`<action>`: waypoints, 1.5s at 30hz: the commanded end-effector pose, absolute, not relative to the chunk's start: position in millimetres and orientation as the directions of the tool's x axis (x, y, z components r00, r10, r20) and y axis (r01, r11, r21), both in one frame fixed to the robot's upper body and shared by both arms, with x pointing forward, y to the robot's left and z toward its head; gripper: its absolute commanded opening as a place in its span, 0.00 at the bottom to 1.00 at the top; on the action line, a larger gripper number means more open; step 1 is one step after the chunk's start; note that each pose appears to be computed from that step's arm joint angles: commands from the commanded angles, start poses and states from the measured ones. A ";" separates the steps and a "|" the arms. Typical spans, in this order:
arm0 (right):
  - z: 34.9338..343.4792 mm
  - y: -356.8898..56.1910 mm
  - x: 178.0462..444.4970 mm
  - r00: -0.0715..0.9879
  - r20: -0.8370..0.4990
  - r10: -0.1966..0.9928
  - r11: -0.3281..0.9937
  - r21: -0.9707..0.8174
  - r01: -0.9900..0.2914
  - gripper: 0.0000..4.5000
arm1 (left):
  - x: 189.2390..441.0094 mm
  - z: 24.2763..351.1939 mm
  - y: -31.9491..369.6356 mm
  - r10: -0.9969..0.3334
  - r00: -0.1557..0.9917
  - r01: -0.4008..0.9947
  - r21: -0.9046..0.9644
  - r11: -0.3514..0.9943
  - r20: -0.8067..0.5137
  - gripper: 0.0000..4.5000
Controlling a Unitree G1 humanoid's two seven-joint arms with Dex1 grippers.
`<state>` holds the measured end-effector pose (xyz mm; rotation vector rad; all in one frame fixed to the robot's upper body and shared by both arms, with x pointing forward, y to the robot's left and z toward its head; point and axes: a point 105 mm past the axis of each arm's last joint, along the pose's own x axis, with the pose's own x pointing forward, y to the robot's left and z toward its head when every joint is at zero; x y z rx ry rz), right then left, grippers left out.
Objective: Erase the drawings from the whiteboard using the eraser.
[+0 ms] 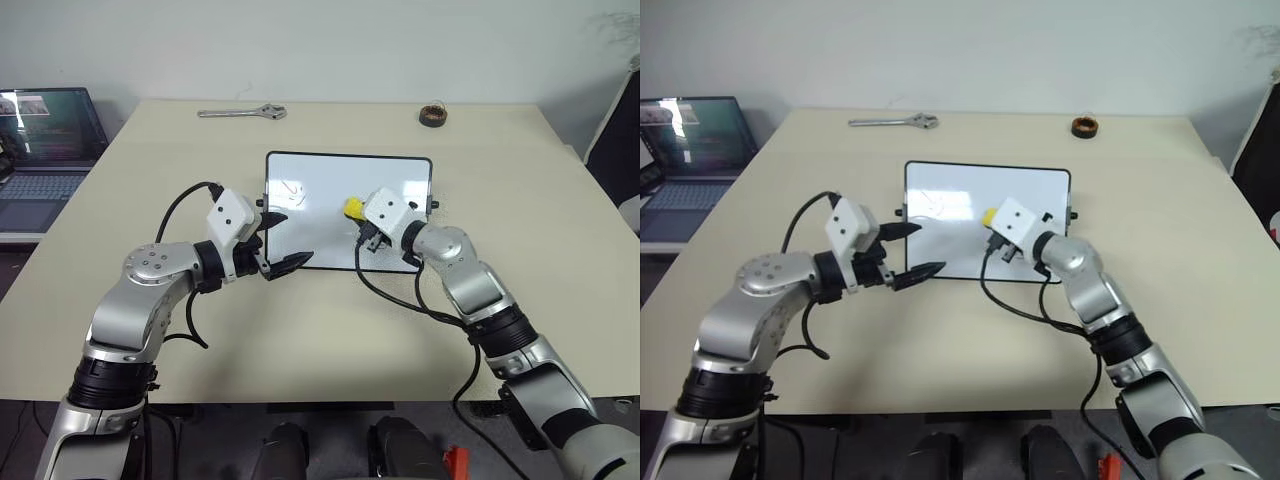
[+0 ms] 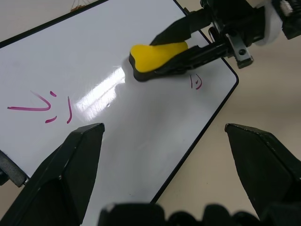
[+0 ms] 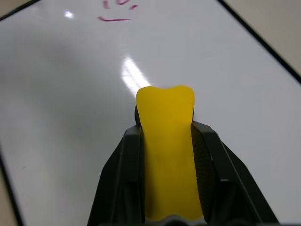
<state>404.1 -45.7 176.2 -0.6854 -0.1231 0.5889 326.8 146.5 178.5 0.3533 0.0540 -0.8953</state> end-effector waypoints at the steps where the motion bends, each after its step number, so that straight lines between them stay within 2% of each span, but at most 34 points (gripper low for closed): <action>1: 221.4 -64.1 419.0 0.890 0.100 0.444 0.715 -0.638 -0.286 0.23 | 325.6 186.6 147.1 -0.754 0.634 0.760 0.319 0.566 -0.170 1.00; 4: 218.3 -62.8 421.7 0.889 0.077 0.451 0.702 -0.646 -0.300 0.23 | 325.5 186.0 146.6 -0.755 0.633 0.761 0.319 0.565 -0.171 1.00; 7: 203.1 -58.5 420.4 0.875 -0.006 0.484 0.666 -0.647 -0.372 0.23 | 325.5 186.2 146.3 -0.755 0.634 0.759 0.320 0.566 -0.168 1.00; 10: 173.6 -48.1 404.0 0.808 -0.147 0.570 0.559 -0.652 -0.513 0.23 | 324.9 185.2 147.3 -0.752 0.638 0.757 0.318 0.571 -0.168 1.00; 13: 165.6 -45.9 396.0 0.784 -0.186 0.592 0.525 -0.650 -0.550 0.23 | 325.0 183.6 148.6 -0.748 0.642 0.754 0.315 0.576 -0.170 1.00; 17: 176.5 -48.5 397.6 0.806 -0.125 0.578 0.576 -0.637 -0.511 0.23 | 325.0 182.3 148.4 -0.747 0.643 0.754 0.312 0.578 -0.170 1.00; 21: 215.0 -51.4 388.9 0.781 0.036 0.624 0.698 -0.474 -0.536 0.23 | 323.2 180.2 152.2 -0.745 0.644 0.755 0.300 0.583 -0.173 1.00; 25: 233.9 -59.1 363.4 0.706 0.109 0.700 0.685 -0.382 -0.620 0.23 | 317.0 175.9 157.0 -0.753 0.632 0.767 0.278 0.577 -0.182 1.00; 27: 236.4 -63.5 340.1 0.639 0.119 0.760 0.634 -0.351 -0.689 0.23 | 312.4 173.2 159.9 -0.756 0.627 0.773 0.274 0.573 -0.188 1.00; 29: 226.9 -76.5 317.2 0.606 0.068 0.792 0.588 -0.354 -0.728 0.23 | 308.0 170.5 165.1 -0.755 0.626 0.775 0.265 0.574 -0.195 1.00; 33: 206.6 -101.9 291.0 0.627 -0.041 0.778 0.580 -0.335 -0.742 0.23 | 301.9 164.4 168.9 -0.757 0.618 0.784 0.244 0.571 -0.213 1.00; 37: 191.5 -119.2 278.4 0.659 -0.094 0.746 0.597 -0.344 -0.725 0.23 | 297.7 158.2 163.7 -0.774 0.589 0.807 0.230 0.544 -0.233 1.00; 40: 168.3 -133.9 267.8 0.686 -0.161 0.709 0.611 -0.344 -0.713 0.23 | 297.7 155.3 157.3 -0.790 0.562 0.825 0.230 0.516 -0.244 1.00; 45: 146.0 -140.9 262.0 0.692 -0.241 0.680 0.589 -0.382 -0.712 0.23 | 302.7 154.6 158.2 -0.796 0.554 0.830 0.227 0.509 -0.243 1.00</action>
